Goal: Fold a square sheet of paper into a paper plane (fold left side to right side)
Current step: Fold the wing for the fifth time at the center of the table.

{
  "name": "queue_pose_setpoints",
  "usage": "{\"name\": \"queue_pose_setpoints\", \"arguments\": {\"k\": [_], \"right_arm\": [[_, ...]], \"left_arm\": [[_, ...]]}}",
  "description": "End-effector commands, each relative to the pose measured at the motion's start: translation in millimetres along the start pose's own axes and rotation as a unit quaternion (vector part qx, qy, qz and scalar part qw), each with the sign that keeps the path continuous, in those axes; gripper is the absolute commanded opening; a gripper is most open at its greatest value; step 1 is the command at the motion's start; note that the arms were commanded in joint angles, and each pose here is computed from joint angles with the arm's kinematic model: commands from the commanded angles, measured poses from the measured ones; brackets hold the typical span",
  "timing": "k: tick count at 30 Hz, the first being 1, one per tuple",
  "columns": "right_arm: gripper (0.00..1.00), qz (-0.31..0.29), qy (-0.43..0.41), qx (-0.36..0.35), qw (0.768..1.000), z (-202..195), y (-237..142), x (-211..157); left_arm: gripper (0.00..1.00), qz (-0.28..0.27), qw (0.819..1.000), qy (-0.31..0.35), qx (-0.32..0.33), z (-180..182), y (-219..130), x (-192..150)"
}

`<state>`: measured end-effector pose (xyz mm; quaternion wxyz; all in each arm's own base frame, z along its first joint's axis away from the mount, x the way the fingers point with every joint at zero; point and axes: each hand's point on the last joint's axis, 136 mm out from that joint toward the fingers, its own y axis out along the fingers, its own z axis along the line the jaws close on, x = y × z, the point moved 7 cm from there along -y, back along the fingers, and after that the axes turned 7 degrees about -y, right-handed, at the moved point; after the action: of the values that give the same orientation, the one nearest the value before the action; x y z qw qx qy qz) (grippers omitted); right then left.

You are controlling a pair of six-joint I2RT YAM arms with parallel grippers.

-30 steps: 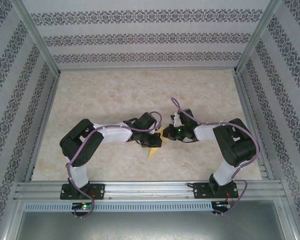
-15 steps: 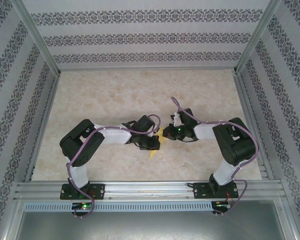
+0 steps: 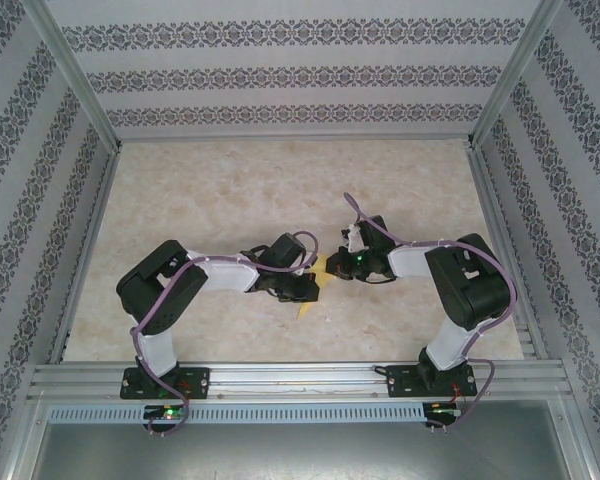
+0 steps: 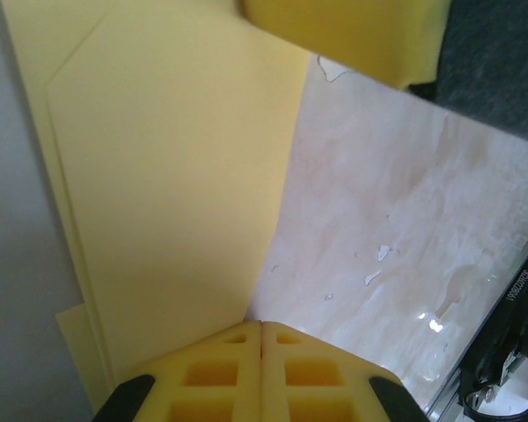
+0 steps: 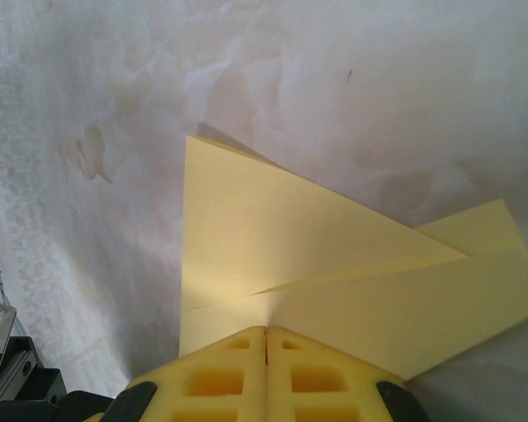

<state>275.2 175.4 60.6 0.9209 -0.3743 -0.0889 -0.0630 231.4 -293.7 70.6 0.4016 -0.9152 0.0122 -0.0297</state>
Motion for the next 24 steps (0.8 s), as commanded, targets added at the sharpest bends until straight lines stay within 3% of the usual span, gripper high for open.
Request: {"name": "queue_pose_setpoints", "arguments": {"k": [1, 24], "right_arm": [[0.00, 0.045, 0.044, -0.108, 0.992, -47, 10, -29], [0.00, 0.054, 0.051, -0.114, 0.991, -51, 12, -31]], "left_arm": [[0.05, 0.038, 0.999, -0.024, 0.024, 14, -1, -22], [0.05, 0.052, 0.998, -0.027, 0.034, 18, -9, -44]]}}
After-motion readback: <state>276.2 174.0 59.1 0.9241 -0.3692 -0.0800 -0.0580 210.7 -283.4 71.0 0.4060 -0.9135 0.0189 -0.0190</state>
